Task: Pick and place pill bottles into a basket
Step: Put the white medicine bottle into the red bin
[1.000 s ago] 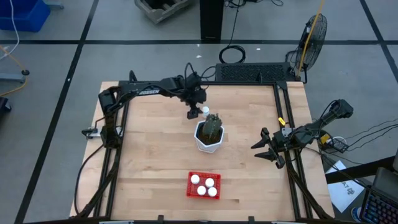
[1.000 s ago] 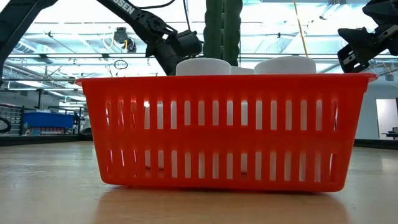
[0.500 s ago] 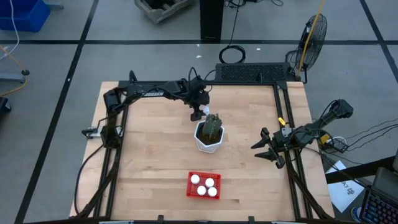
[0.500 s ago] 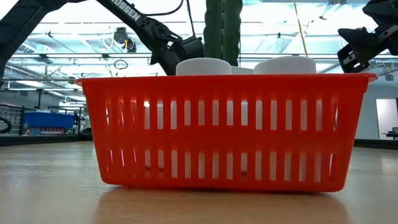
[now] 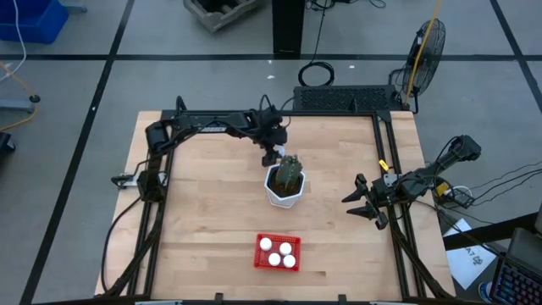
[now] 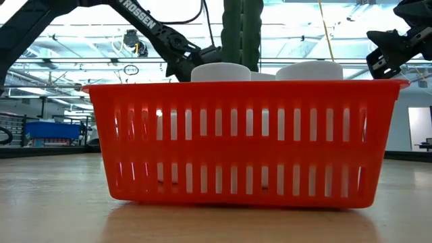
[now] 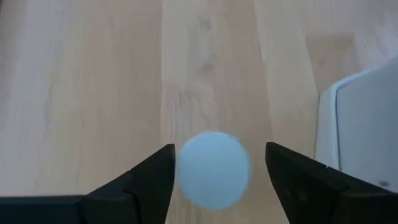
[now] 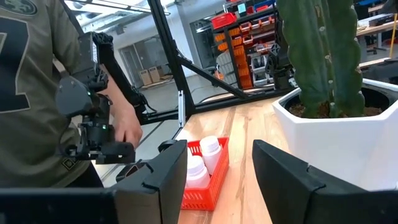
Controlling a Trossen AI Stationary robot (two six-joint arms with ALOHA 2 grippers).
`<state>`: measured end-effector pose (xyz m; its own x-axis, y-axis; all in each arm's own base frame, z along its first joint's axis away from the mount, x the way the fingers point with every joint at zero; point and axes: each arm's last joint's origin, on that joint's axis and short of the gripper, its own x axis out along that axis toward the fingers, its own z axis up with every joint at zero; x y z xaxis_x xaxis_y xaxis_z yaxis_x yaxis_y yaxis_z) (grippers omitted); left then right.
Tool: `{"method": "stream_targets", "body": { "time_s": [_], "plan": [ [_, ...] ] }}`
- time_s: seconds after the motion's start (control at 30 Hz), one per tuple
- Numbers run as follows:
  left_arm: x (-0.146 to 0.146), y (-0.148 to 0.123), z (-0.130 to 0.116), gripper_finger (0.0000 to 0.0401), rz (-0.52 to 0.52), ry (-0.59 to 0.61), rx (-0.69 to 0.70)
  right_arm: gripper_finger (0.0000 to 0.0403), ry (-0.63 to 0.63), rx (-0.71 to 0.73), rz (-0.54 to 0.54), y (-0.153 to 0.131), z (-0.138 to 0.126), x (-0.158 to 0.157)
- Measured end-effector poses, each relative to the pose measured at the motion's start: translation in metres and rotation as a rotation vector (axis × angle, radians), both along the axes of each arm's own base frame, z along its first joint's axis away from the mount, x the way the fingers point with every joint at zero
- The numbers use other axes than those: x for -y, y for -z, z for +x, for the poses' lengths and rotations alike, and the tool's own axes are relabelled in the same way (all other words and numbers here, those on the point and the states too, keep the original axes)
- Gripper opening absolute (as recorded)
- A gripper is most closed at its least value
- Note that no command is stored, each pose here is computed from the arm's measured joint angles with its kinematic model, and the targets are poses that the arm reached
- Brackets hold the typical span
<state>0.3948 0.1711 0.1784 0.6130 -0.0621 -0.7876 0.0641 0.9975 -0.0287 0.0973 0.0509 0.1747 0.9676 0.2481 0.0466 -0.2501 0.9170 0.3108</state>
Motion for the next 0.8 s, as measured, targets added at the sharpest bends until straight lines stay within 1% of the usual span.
{"method": "stream_targets", "body": {
  "time_s": [0.1,0.27,0.37,0.5,0.67,0.8],
  "plan": [
    [-0.001,0.007,0.001,0.0243,0.001,-0.001,-0.018,0.0173,0.000,0.000,0.000,0.000,0.000,0.000],
    [-0.001,0.005,0.002,0.0223,0.006,-0.002,0.001,0.0173,0.000,0.000,0.000,0.000,0.000,0.000],
    [-0.003,0.005,0.001,0.0202,0.003,-0.009,0.000,0.0175,0.000,0.000,0.000,0.000,0.000,0.000],
    [-0.005,0.005,0.000,0.0165,-0.005,-0.030,-0.002,0.0174,0.000,0.000,0.000,0.000,0.000,0.000],
    [-0.013,0.005,-0.005,0.0163,-0.046,-0.101,-0.015,0.0173,0.000,0.000,0.000,0.000,0.000,0.000],
    [-0.019,-0.002,-0.016,0.0163,-0.093,-0.172,-0.062,0.0175,0.000,0.000,0.000,0.000,0.000,0.000]
  ]
}}
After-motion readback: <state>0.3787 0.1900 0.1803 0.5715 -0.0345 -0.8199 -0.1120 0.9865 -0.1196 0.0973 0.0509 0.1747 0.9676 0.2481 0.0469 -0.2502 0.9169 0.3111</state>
